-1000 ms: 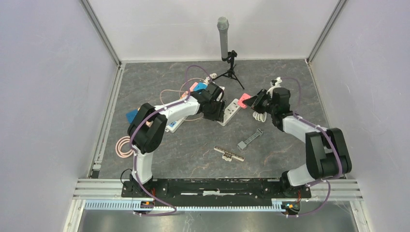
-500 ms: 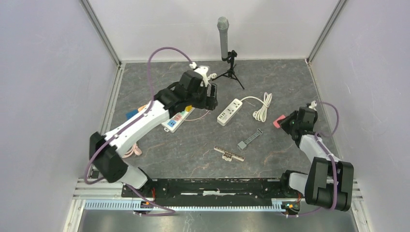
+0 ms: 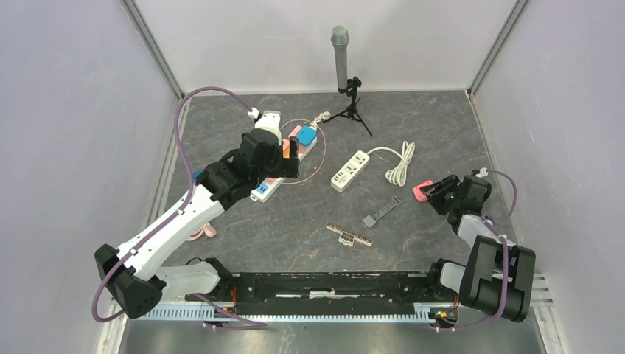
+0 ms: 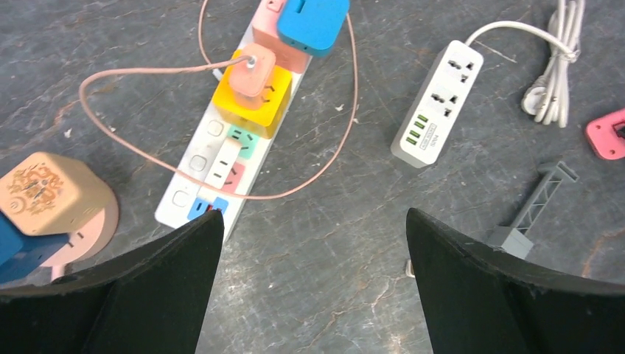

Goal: Pull the plug off the socket

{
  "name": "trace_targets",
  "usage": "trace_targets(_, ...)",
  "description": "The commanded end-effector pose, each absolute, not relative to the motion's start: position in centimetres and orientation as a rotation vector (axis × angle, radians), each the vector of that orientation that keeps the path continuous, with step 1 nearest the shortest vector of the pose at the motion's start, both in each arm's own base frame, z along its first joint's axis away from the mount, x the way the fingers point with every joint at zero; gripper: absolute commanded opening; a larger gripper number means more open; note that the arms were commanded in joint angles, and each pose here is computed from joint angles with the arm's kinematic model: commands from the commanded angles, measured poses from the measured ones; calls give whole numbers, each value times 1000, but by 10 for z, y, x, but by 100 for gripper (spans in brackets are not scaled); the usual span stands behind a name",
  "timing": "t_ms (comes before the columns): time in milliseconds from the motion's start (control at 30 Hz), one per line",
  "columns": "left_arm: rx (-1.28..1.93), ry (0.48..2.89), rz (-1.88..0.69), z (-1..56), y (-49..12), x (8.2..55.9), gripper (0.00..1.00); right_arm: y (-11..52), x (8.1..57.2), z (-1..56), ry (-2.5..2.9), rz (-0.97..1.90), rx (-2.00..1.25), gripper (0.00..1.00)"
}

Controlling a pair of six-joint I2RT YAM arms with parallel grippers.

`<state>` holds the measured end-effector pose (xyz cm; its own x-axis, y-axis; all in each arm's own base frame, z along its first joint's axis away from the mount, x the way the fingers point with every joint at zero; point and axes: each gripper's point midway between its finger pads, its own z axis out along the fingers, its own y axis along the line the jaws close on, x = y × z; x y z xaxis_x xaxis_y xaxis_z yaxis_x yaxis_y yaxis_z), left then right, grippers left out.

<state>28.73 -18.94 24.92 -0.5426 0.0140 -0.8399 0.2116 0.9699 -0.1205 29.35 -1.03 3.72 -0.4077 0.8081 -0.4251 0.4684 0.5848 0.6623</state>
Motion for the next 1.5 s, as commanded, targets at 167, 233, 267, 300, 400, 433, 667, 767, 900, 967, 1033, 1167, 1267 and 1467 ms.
trace_targets(167,106,2129,-127,249,-159,283,100,-26,289,33,2116,489,1031,78)
trace_targets(233,89,2136,-124,249,-156,283,100,-30,289,39,2117,455,1006,83)
trace_targets(267,75,2141,-127,249,-154,283,100,-34,290,43,2116,429,992,85)
trace_targets(300,54,2146,-129,250,-150,285,100,-36,288,45,2124,407,986,86)
trace_targets(400,-38,2175,-146,245,-136,290,100,-46,288,58,2113,330,949,89)
trace_targets(433,-60,2189,-168,242,-134,292,100,-48,288,62,2106,309,931,89)
trace_targets(667,-266,2289,-288,216,-105,314,100,-30,306,106,2009,401,739,85)
trace_targets(767,-322,2286,-305,217,-97,323,97,-1,314,126,1991,473,578,84)
trace_targets(900,-318,2282,-276,218,-85,342,91,50,316,137,1994,575,392,72)
trace_targets(967,-352,2297,-268,216,-76,353,88,77,314,139,2008,629,300,67)
trace_targets(1033,-362,2311,-335,218,-79,363,86,101,314,140,2019,660,212,66)
trace_targets(1167,-317,2316,-512,226,-103,371,84,140,322,152,2020,704,118,70)
trace_targets(1267,-283,2277,-589,236,-113,375,84,170,329,161,2004,788,139,75)
trace_targets(1467,-193,2174,-549,278,-109,391,90,249,359,170,2032,996,197,85)
